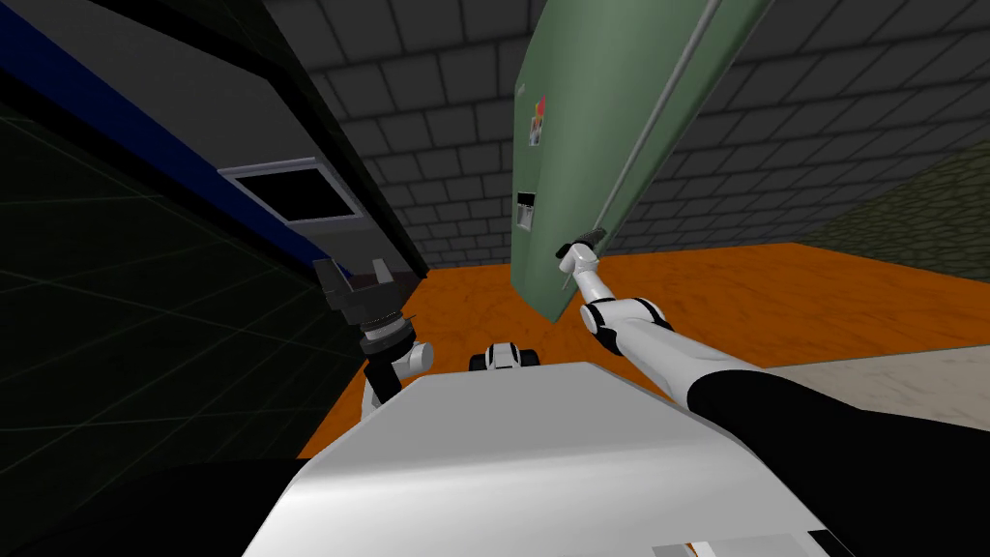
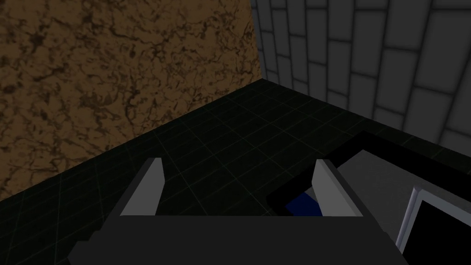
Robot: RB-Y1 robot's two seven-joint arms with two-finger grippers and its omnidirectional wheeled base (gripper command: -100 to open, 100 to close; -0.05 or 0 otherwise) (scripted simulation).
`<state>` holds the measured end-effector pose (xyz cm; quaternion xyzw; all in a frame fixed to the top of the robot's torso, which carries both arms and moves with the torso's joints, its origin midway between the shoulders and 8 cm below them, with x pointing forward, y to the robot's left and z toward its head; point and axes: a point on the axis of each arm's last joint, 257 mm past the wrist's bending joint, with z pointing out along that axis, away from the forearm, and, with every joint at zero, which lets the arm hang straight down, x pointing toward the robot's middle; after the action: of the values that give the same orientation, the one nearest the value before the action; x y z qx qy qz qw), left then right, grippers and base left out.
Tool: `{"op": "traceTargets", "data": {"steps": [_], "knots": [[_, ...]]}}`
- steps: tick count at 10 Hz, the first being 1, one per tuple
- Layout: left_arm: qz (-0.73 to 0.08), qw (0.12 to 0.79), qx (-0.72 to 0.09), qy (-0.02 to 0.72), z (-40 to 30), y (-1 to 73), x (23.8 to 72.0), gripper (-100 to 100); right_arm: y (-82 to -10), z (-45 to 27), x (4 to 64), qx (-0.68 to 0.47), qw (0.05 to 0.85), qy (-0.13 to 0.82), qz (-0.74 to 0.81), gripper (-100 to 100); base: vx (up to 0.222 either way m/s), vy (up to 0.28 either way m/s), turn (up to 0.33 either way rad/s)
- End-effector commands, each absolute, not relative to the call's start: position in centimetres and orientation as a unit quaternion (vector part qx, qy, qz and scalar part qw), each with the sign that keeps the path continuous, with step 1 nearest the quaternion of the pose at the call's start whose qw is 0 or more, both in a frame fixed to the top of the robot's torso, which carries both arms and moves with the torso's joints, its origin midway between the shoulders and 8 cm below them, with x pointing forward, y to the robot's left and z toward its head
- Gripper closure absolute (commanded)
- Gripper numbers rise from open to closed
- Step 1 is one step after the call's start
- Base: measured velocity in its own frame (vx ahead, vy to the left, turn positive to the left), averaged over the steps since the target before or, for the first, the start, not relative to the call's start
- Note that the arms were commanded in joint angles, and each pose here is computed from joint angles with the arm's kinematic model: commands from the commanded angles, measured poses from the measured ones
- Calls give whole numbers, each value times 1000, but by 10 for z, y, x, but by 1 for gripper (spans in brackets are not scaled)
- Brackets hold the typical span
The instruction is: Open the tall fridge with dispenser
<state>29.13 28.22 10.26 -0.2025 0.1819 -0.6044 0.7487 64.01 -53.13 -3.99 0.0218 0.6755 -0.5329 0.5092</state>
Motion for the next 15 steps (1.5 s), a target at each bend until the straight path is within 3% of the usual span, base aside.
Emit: {"op": "traceTargets", "data": {"steps": [1, 8, 15], "knots": [[-604, 749, -202, 182, 103, 282, 291, 0, -502, -12, 657, 0, 544, 661, -517, -100, 109, 135, -690], [-604, 749, -202, 182, 103, 282, 291, 0, -434, 3, 688, -51, 595, 655, -462, -100, 136, 20, -363], [-604, 749, -202, 182, 103, 282, 291, 0, -314, 33, 715, -142, 669, 629, -371, -100, 131, 83, -412]]}}
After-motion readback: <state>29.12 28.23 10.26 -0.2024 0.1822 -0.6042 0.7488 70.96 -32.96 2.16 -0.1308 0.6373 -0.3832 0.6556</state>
